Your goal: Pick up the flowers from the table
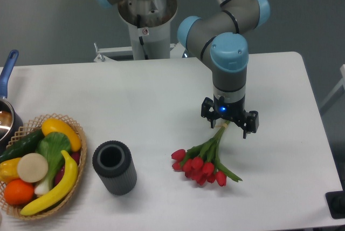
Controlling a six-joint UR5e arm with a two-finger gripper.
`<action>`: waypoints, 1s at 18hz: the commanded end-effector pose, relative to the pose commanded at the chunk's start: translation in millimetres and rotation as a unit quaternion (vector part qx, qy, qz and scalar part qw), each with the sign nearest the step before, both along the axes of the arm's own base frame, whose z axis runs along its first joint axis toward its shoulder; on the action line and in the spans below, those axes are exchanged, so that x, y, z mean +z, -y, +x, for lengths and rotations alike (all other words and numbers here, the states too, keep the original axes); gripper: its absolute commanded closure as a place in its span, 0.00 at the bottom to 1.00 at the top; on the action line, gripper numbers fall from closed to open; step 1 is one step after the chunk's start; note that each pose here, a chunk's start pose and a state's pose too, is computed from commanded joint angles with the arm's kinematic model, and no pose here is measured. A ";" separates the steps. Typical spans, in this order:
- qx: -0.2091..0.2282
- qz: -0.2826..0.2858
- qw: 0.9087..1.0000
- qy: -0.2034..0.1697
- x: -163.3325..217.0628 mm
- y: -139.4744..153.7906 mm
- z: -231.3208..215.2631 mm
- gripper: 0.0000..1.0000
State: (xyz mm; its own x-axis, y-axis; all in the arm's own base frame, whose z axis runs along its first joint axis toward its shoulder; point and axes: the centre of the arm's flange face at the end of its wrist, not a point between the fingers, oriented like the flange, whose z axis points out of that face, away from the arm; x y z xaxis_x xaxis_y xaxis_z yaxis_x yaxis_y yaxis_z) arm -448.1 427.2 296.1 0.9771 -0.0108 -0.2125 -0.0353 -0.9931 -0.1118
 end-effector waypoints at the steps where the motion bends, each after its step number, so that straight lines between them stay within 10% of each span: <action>1: -0.001 0.000 1.000 0.000 0.0 0.0 0.0 0.00; 18: -0.004 -0.027 0.998 0.049 -77.1 3.0 12.8 0.00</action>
